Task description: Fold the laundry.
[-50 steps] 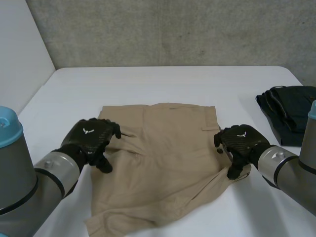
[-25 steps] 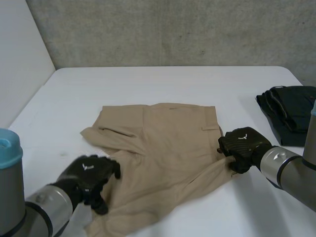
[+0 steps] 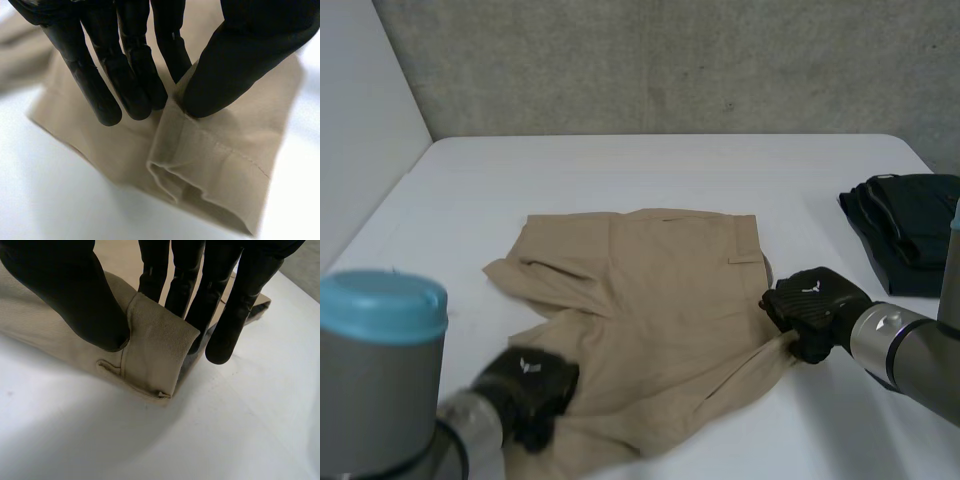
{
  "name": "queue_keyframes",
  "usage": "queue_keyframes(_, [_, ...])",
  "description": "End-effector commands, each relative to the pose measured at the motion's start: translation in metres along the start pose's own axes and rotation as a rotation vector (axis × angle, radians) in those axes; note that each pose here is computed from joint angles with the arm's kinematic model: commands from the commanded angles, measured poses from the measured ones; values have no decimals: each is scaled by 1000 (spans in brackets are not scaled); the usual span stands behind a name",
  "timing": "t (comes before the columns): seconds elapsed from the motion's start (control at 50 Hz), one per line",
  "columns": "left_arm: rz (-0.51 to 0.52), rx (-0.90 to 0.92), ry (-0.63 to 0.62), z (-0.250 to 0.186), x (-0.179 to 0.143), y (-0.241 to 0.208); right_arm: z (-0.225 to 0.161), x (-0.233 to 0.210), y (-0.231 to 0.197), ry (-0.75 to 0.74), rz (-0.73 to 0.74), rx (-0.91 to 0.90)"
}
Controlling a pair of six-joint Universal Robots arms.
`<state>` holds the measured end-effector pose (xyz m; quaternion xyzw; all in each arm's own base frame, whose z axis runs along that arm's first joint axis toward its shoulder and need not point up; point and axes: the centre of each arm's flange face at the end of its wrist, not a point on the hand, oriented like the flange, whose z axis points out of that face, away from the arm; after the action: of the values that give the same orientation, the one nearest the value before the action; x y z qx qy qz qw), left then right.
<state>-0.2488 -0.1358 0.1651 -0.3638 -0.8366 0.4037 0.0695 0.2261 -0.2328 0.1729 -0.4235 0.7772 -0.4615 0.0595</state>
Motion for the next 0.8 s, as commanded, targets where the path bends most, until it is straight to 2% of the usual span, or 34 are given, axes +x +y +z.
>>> queue_keyframes(0.02, [118,265,-199,43,-55,-76,0,21,-35,47,-85,67])
queue_keyframes(0.12, [169,506,-380,81,-92,-133,34,58,-74,183,-5,231])
queue_keyframes(0.18, [207,569,-450,101,-104,-150,55,74,-93,243,12,304])
queue_keyframes(0.32, [263,616,-504,145,-114,-154,108,76,-111,301,-16,384])
queue_keyframes(0.42, [285,675,-550,180,-120,-151,162,80,-100,342,-32,454])
queue_keyframes(0.52, [309,718,-585,194,-120,-146,184,77,-91,353,-35,469])
queue_keyframes(0.6, [311,774,-615,190,-118,-144,172,84,-100,426,9,454])
queue_keyframes(0.66, [306,855,-655,164,-119,-155,143,93,-112,472,47,426])
queue_keyframes(0.8, [280,913,-675,102,-111,-160,64,80,-126,389,68,419])
